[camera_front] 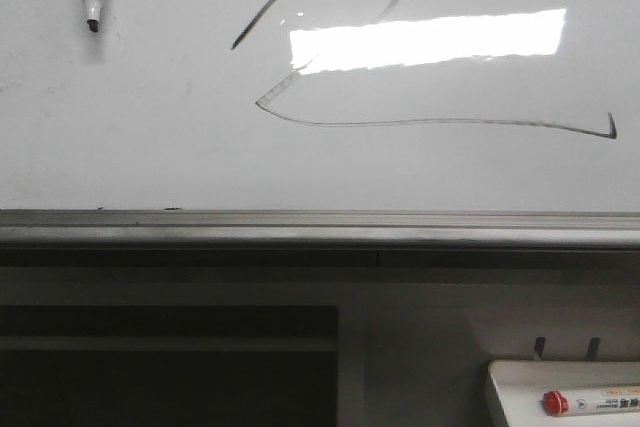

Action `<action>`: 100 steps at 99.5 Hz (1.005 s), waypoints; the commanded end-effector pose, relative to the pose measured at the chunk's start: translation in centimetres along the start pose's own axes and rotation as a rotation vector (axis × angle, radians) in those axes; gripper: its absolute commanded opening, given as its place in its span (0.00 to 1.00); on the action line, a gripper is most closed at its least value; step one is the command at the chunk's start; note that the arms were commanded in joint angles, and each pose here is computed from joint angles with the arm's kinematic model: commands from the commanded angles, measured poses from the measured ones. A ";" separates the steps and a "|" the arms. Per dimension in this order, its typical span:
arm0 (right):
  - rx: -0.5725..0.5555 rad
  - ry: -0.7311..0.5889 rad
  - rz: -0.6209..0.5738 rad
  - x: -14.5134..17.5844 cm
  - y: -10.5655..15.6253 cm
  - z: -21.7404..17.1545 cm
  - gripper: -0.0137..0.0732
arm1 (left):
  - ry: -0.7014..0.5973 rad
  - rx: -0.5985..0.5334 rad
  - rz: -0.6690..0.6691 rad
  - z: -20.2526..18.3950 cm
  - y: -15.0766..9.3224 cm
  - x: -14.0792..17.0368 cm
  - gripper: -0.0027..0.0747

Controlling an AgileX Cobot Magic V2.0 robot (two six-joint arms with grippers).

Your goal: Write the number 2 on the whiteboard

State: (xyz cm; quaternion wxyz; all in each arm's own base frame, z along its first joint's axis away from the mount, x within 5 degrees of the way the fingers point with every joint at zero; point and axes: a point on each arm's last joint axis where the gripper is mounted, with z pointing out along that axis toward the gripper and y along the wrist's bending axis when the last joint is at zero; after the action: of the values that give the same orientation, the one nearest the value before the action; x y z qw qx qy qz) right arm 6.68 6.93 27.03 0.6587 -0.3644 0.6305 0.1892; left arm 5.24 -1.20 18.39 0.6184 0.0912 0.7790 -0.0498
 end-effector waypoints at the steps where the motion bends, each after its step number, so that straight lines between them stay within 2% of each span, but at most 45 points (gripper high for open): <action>1: 0.064 -0.042 -0.008 -0.9 -0.7 0.0 0.08 | -0.075 -0.013 -0.008 -0.1 0.1 -0.3 0.01; 7: 0.061 -0.038 -0.008 -0.8 -0.7 0.0 0.08 | -0.075 -0.013 -0.008 -0.1 0.1 -0.3 0.01; 18: 0.161 -0.049 -0.053 0.6 -1.2 0.0 0.08 | -0.077 -0.013 -0.008 -0.1 0.1 -0.3 0.01; 37: 0.216 -0.134 0.094 4.1 -0.7 -0.3 0.08 | -0.077 -0.013 -0.008 -0.1 0.1 -0.3 0.01; 49: 0.247 -0.056 0.126 6.9 -0.4 -0.7 0.08 | -0.077 -0.013 -0.008 -0.1 0.1 -0.3 0.01; 55: 0.263 0.050 0.147 7.7 -0.4 -0.9 0.08 | -0.077 -0.013 -0.008 -0.1 0.1 -0.3 0.01; 62: 0.303 0.106 0.143 8.3 -0.6 -1.3 0.08 | -0.077 -0.013 -0.008 -0.1 0.1 -0.3 0.01; 100: 0.449 0.280 0.216 10.3 -0.3 -3.9 0.08 | -0.077 -0.013 -0.008 -0.1 0.1 -0.3 0.01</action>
State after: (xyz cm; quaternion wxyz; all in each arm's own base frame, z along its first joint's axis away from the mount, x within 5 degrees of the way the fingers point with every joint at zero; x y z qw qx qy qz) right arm 5.81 2.03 18.20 0.6114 -0.1711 0.7693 0.0717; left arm 5.24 -1.19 18.38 0.6177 0.0906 0.7796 -0.0490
